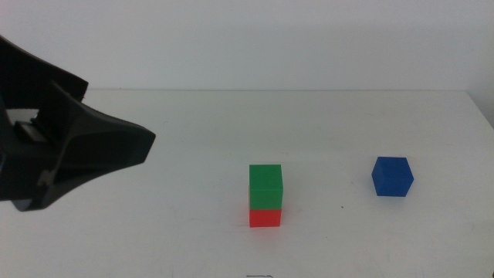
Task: Stack red cubes first, then green, then blue cubes in a specific spot.
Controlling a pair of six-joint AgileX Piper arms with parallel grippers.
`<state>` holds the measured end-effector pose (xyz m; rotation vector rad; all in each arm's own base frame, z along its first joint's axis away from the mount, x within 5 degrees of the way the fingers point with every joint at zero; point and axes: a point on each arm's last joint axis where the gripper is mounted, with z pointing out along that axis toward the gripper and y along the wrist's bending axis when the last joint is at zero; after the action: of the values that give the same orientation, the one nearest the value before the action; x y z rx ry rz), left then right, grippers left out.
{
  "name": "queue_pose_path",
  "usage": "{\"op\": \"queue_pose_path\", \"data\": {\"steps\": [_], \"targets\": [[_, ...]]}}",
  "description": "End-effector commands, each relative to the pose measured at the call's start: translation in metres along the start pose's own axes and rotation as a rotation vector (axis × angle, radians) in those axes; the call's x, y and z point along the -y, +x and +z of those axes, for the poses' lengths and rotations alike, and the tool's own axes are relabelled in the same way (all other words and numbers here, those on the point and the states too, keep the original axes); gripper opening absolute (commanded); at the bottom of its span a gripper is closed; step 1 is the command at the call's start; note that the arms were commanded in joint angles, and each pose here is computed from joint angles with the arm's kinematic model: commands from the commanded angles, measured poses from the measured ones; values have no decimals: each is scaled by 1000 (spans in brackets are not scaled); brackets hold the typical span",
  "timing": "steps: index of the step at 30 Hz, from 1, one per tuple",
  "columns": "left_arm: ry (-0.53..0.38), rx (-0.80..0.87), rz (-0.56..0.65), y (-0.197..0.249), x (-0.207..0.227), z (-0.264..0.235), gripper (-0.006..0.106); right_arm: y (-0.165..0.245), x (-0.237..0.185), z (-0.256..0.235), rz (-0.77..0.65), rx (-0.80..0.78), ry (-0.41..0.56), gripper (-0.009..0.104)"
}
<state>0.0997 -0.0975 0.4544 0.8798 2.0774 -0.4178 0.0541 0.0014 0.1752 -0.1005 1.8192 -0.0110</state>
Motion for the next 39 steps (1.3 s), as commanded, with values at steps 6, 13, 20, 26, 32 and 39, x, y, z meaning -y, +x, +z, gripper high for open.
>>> {"op": "queue_pose_path", "data": {"steps": [6,13,20,26,32,39], "targets": [[-10,91,4,-9,-1,-7,94,-21,1,-5,-20,87,11,82],[-10,91,2,-9,-1,-7,94,-79,7,-10,-14,-69,19,82],[-10,91,1,-9,-1,-7,94,-141,11,10,-9,-295,21,82],[-10,91,1,-9,-1,-7,94,-181,7,43,64,-414,-22,82],[-13,91,2,-9,-1,-7,94,-193,3,68,123,-471,-61,82],[-18,90,5,-9,-1,-7,94,-189,-3,81,188,-528,-99,82]]}}
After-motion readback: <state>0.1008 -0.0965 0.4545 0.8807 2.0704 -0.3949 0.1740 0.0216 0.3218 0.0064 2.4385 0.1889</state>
